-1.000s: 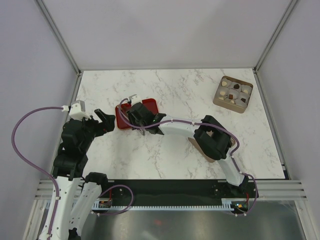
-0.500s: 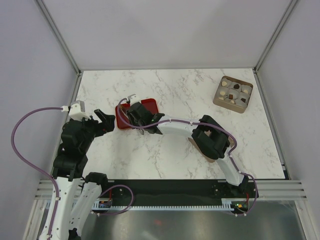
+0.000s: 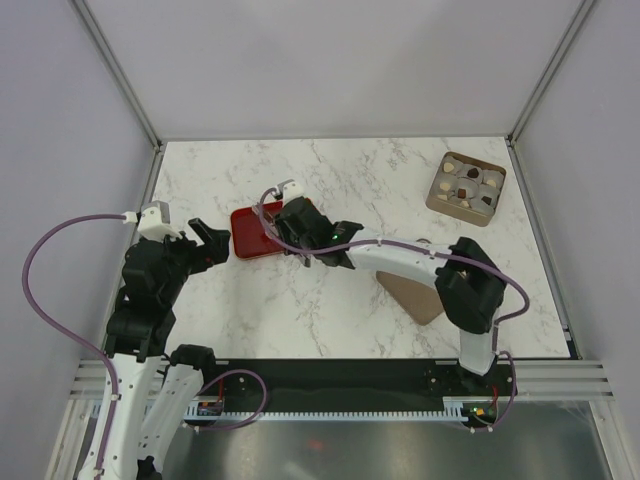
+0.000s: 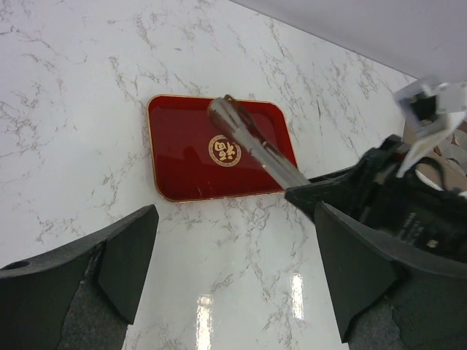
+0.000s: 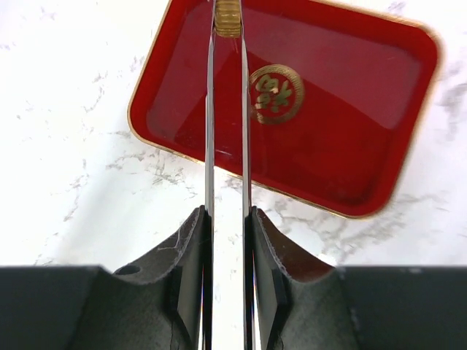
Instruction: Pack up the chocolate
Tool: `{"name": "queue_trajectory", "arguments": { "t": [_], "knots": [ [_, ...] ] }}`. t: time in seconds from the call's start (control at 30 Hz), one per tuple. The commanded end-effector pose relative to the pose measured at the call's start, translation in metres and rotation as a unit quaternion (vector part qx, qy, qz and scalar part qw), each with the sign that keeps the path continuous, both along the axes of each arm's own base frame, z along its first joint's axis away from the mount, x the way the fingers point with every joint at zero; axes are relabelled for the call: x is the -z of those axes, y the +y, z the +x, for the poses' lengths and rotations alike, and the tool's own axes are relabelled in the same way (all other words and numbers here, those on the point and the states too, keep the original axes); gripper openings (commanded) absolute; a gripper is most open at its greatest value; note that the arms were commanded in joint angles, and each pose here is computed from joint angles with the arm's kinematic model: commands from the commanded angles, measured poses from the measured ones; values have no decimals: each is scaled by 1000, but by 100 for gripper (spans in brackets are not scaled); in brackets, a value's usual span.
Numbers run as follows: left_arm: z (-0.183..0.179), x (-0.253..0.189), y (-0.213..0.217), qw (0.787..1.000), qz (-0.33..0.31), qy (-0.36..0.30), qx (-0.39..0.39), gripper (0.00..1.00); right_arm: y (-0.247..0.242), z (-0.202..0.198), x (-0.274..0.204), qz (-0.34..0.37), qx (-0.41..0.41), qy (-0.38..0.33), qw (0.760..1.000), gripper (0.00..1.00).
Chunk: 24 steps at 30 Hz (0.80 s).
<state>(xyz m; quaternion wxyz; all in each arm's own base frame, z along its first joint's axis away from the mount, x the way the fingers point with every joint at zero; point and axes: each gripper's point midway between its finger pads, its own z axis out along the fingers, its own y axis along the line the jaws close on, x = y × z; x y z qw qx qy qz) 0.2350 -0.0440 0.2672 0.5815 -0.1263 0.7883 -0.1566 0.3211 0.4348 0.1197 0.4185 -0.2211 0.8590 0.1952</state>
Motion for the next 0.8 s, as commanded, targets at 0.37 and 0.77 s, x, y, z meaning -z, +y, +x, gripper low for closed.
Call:
{"name": "queue_trajectory", "arguments": {
  "t": [0.37,0.77],
  "knots": [
    [18,26,-30,995,-11,55,78,97,-253,40,-115,-37,269,-26,962,28],
    [16,35,-46,989,-25,76,123,97,-429,18,-100,-65,466,49,881,28]
  ]
}}
